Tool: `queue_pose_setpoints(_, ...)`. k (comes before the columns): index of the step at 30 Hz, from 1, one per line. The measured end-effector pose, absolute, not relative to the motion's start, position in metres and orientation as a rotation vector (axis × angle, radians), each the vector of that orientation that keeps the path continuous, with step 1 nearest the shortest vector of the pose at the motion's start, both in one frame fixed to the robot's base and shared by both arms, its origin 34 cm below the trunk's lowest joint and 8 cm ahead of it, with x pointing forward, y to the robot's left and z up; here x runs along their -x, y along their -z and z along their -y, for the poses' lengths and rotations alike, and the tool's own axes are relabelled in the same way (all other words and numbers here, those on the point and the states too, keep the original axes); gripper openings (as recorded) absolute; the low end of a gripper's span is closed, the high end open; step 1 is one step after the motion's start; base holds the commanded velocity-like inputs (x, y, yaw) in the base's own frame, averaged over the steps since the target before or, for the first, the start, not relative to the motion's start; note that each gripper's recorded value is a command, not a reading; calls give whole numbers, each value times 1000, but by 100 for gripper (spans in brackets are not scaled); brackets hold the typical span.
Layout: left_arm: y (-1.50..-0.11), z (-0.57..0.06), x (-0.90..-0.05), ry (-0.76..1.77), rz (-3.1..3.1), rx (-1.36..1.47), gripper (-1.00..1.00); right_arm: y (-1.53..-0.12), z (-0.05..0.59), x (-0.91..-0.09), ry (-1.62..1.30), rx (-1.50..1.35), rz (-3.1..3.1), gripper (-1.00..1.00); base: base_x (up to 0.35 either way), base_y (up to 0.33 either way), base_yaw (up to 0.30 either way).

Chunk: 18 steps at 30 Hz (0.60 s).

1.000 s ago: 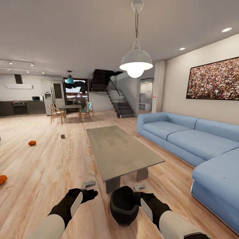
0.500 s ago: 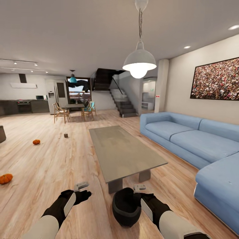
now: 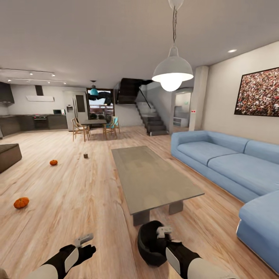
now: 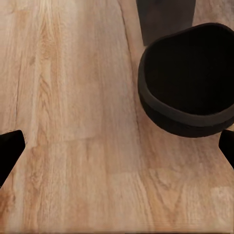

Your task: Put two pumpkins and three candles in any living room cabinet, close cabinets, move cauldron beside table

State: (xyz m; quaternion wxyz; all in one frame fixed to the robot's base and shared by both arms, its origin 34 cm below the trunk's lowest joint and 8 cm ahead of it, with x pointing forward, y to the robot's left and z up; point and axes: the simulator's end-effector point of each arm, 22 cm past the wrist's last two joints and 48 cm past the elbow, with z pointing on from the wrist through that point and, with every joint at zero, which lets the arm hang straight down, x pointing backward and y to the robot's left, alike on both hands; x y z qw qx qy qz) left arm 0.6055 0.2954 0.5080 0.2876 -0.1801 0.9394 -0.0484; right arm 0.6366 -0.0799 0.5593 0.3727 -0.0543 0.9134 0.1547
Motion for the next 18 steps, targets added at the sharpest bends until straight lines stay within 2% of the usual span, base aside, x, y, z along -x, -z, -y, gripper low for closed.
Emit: queue_pose_setpoints(18, -514, -288, -603, 134, -2521, 486, 100, -555, 82, -625, -393, 130, -2361, 100, 0, 0, 165)
